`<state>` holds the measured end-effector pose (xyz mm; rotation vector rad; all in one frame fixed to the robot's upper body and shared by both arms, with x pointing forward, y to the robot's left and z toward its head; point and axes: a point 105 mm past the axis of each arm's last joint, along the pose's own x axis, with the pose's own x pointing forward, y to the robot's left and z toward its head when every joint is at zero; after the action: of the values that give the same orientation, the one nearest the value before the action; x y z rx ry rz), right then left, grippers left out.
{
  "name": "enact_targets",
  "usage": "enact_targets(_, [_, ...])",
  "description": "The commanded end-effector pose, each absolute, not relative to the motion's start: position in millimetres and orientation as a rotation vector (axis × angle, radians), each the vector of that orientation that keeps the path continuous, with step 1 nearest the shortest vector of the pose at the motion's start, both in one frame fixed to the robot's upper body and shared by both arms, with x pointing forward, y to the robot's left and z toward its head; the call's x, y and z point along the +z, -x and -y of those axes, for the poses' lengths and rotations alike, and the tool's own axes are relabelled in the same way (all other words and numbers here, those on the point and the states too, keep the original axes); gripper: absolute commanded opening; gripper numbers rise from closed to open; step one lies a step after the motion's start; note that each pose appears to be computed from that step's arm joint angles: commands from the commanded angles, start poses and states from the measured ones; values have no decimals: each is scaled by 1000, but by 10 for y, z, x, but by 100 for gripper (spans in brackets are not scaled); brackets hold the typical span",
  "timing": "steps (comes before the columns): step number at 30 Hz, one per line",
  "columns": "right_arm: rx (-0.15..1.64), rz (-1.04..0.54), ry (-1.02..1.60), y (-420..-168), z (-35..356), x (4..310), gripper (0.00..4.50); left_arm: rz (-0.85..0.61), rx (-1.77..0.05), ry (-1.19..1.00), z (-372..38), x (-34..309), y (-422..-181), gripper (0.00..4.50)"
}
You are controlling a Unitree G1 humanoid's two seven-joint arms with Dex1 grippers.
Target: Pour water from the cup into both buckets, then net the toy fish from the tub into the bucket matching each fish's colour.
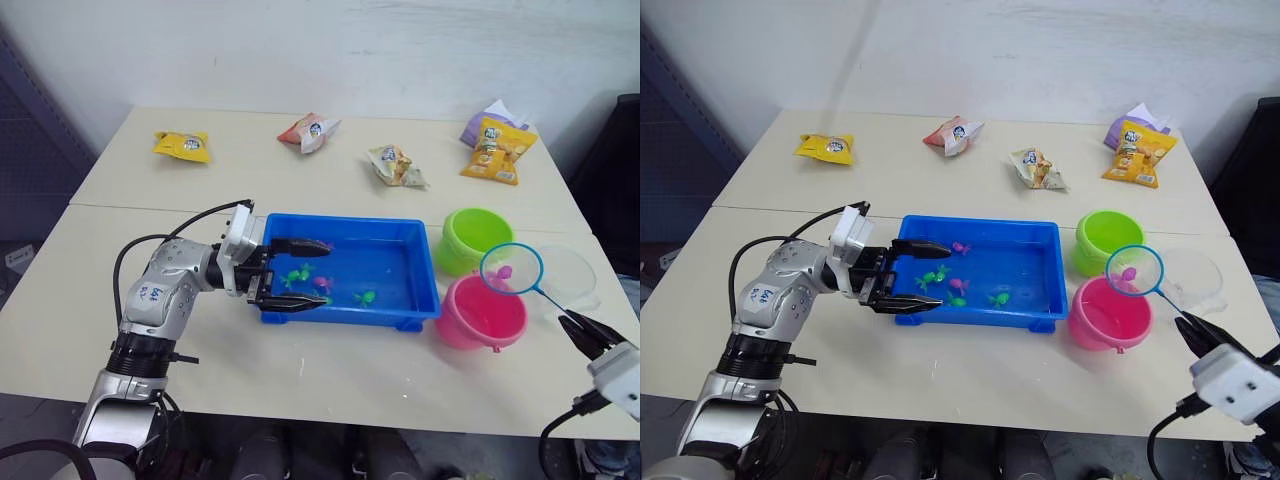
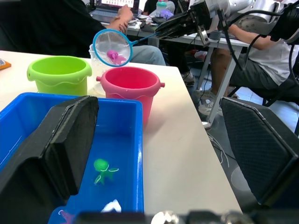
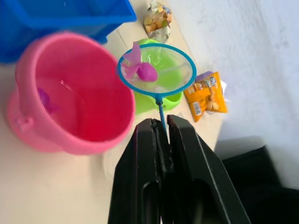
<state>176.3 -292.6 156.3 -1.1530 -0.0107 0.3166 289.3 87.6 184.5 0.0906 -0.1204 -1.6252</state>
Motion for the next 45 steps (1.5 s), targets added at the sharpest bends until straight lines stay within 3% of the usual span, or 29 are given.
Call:
enact_targets(1, [311, 123, 1437, -1703, 2899, 1688, 0, 144, -1625, -89, -856, 1858, -2867, 446])
enact_targets(12, [324, 160, 1689, -1570, 2988, 1436, 0, 146, -1610, -75, -839, 1846, -2858, 446])
enact_targets(21, [242, 235, 1783, -1609, 3003, 1504, 0, 142, -1604, -73, -851, 1847, -2854, 446])
enact_targets(27, [294, 250, 1751, -1567, 2896, 1404, 0, 145, -1607, -71, -838, 1847, -2858, 446])
enact_targets(31, [210, 224, 1768, -1561, 3002, 1453, 0, 147, -1592, -81, -868, 1847, -2892, 446])
enact_targets(35, [285, 235, 1728, -1569, 2937, 1362, 0, 145, -1581, -90, -897, 1841, -2931, 446])
enact_targets(38, [168, 226, 1763, -1581, 3083, 1483, 0, 149, -1577, -92, -900, 1846, -2950, 446])
enact_targets(42, [303, 275, 1700, -1586, 2863, 1378, 0, 155, -1577, -86, -881, 1835, -2947, 446])
enact_targets(45, [275, 264, 1705, -1587, 2885, 1394, 0, 158, -1572, -83, -883, 1836, -2948, 446])
